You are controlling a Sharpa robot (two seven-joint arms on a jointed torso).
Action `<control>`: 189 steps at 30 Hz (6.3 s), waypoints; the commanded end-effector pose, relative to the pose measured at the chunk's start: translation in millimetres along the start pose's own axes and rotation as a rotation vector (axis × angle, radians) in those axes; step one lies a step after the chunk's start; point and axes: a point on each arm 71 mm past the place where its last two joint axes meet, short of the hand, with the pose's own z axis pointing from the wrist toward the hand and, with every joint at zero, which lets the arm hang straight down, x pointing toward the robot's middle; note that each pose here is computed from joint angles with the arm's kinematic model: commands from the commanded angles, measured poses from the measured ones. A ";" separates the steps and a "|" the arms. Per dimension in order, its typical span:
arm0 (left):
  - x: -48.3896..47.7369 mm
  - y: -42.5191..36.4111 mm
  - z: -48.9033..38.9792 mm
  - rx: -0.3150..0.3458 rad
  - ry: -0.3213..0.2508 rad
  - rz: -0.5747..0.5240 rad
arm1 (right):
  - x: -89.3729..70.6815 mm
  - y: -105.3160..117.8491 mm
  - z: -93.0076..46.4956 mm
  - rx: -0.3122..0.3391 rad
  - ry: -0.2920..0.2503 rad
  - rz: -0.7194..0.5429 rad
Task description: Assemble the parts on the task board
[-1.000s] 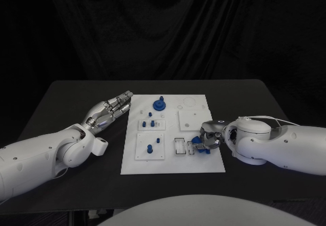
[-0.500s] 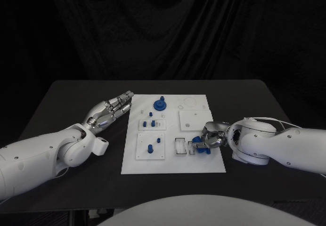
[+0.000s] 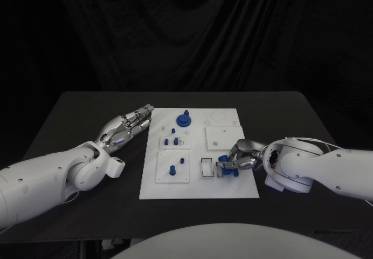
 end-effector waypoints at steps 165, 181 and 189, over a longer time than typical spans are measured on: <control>2.8 5.3 -0.1 -0.011 0.023 -0.029 | 10.6 36.6 12.9 -0.200 0.039 -0.232; 2.1 5.3 -1.1 -0.012 0.023 -0.030 | 8.4 34.8 7.4 -0.209 0.010 -0.213; 1.2 5.1 -2.2 -0.013 0.018 -0.027 | -9.1 27.8 -7.5 -0.204 -0.069 -0.185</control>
